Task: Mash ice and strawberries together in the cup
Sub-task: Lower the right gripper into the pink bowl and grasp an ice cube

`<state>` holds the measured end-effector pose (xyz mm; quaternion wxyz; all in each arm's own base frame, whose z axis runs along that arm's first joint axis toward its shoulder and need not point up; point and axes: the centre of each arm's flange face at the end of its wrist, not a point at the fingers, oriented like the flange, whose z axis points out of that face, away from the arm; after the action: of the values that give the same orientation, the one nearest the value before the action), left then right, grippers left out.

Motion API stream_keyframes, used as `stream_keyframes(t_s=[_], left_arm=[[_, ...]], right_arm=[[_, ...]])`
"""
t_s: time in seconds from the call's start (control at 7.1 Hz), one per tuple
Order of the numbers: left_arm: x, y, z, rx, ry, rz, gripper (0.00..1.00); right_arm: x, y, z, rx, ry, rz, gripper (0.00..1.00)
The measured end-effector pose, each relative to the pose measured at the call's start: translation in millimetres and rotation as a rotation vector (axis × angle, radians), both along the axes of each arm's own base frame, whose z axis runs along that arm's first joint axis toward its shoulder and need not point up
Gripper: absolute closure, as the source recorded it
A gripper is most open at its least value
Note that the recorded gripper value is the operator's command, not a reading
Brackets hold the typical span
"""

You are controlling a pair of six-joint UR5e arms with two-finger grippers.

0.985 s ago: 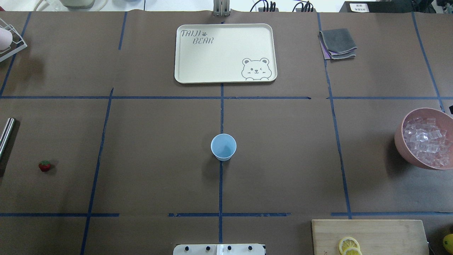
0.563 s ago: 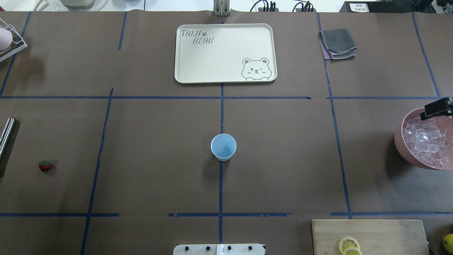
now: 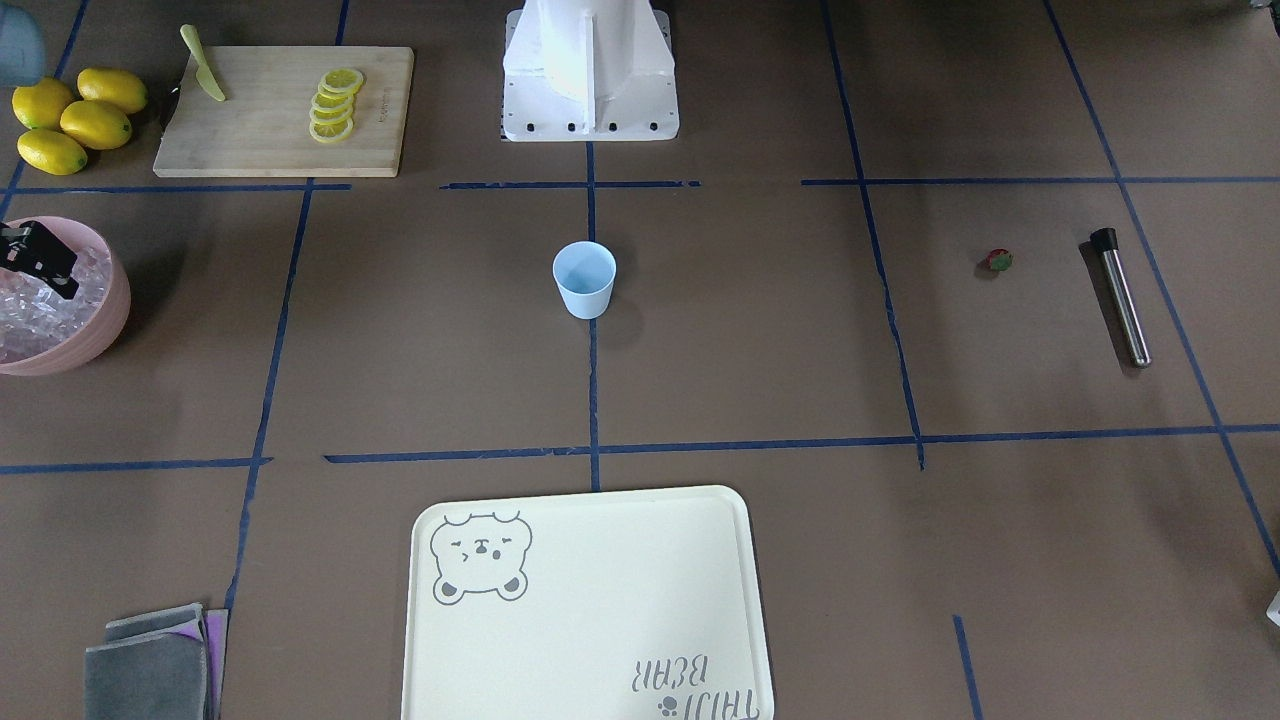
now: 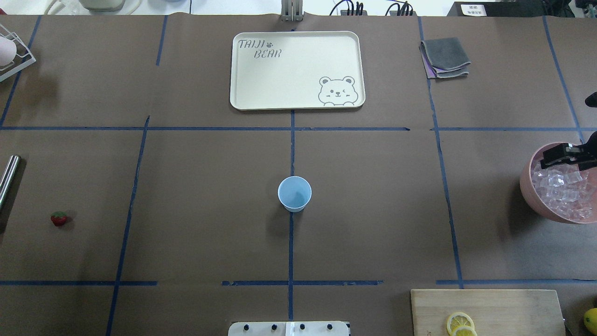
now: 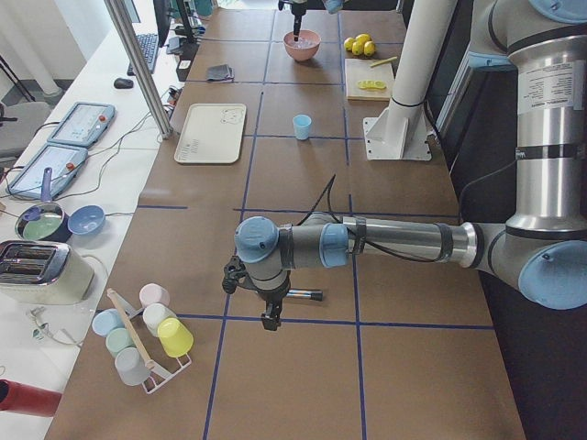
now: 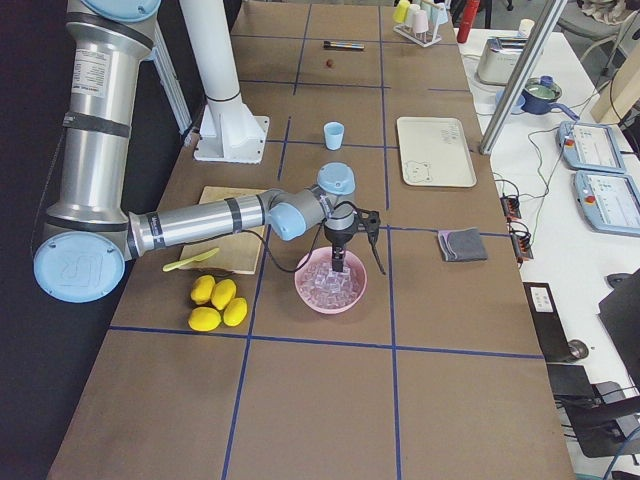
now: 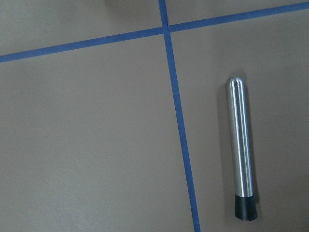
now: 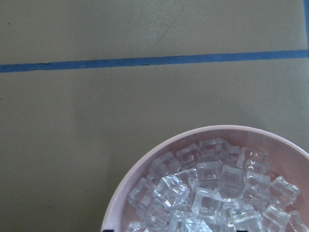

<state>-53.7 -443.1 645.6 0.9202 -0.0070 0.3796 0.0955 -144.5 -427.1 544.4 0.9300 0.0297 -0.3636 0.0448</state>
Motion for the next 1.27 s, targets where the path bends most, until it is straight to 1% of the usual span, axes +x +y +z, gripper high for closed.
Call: stream_keyframes(t_s=[0.7,1.27], left_arm=[[0,0,-1,0.003,0.0,0.0,0.0],[0,0,-2,0.005,0.0,0.0,0.0]], right_arm=[[-12,3,19,-0.018,0.015,-0.026,0.3],[-14,4,27,-0.033,0.024,-0.031,0.34]])
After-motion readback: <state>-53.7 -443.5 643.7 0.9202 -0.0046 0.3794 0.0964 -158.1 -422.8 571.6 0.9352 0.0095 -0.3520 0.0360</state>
